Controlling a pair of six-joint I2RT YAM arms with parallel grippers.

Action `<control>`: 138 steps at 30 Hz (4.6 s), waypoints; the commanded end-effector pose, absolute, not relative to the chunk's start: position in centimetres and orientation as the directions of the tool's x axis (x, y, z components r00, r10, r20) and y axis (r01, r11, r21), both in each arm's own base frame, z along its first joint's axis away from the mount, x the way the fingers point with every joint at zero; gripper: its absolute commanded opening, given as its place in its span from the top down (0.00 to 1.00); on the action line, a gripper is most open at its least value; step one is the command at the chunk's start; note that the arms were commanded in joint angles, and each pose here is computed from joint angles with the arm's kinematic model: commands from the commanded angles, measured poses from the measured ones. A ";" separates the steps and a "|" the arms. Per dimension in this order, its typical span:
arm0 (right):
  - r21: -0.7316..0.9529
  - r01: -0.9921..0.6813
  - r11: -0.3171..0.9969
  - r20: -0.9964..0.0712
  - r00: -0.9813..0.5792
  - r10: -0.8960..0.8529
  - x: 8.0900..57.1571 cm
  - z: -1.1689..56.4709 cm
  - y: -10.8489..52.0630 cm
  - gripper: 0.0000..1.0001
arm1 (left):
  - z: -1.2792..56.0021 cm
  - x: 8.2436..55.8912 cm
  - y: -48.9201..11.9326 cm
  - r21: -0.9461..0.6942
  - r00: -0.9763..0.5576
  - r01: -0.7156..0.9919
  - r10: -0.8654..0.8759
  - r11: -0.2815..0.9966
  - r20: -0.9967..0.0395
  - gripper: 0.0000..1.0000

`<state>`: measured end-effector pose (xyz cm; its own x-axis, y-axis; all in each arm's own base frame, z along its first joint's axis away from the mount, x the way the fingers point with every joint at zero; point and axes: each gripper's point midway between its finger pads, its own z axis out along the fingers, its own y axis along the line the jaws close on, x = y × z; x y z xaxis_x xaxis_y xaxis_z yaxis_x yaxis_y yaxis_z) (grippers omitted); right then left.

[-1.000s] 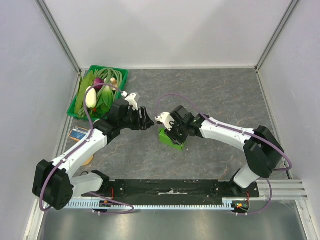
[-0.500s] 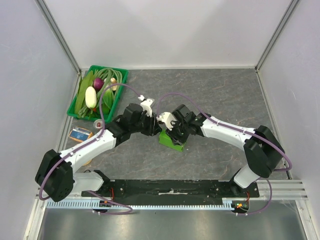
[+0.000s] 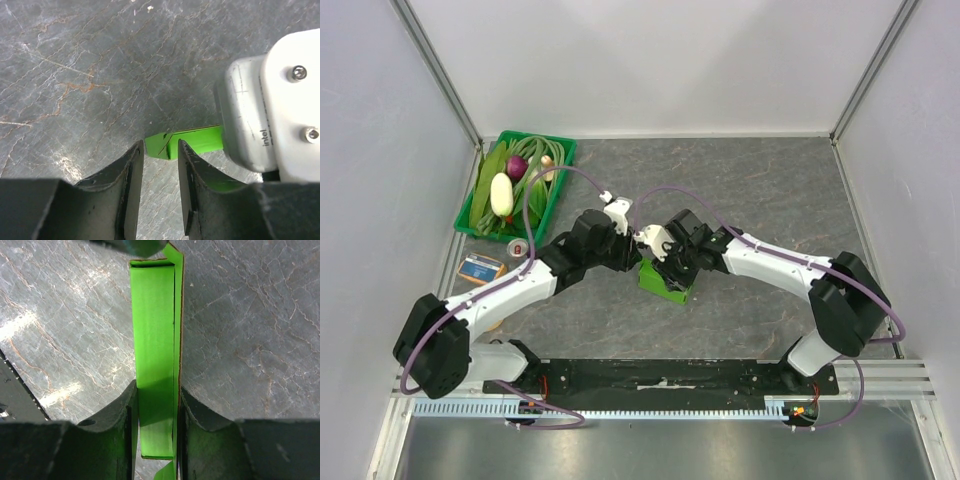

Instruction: Fold the paper box

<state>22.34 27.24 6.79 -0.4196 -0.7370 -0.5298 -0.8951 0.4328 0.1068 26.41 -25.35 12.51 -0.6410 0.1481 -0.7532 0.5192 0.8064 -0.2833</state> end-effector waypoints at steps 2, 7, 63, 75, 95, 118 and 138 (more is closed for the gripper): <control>0.111 -0.895 0.431 -0.573 -0.413 -0.708 21.8 8.0 27.3 0.72 | 15.8 27.4 -25.3 -0.385 -0.569 0.534 -0.017 0.752 -0.822 0.59; 0.106 -0.895 0.433 -0.577 -0.410 -0.707 21.9 8.2 27.2 0.73 | 15.0 26.9 -25.9 -0.458 -0.620 0.551 -0.025 0.697 -0.784 0.68; 0.020 -0.819 0.574 -0.636 -0.453 -0.625 25.4 8.9 28.0 0.73 | 9.5 24.6 -26.1 -0.240 -0.545 0.450 0.051 0.860 -0.837 0.98; -0.009 -0.806 0.592 -0.666 -0.437 -0.605 25.5 9.0 27.5 0.68 | 8.5 23.9 -25.2 -0.214 -0.525 0.422 0.044 0.881 -0.850 0.98; -0.045 -0.807 0.589 -0.656 -0.421 -0.627 25.6 8.2 26.9 0.62 | 6.9 22.7 -23.9 -0.127 -0.504 0.455 0.138 0.881 -0.852 0.98; 0.093 -0.530 0.843 -0.601 -0.705 -0.377 21.2 14.2 21.4 0.52 | 8.0 23.0 -24.1 -0.114 -0.523 0.375 0.109 0.920 -0.845 0.98; 0.102 -0.588 0.802 -0.607 -0.676 -0.418 21.0 11.6 23.7 0.66 | 8.2 22.9 -24.7 -0.103 -0.522 0.393 0.129 0.914 -0.843 0.98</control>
<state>20.27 22.88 11.80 -0.6976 -0.4218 -0.5792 -0.5775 0.8095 0.1060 23.53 -25.37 9.82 -0.4804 0.0810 -0.8733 0.4086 0.9017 -0.1412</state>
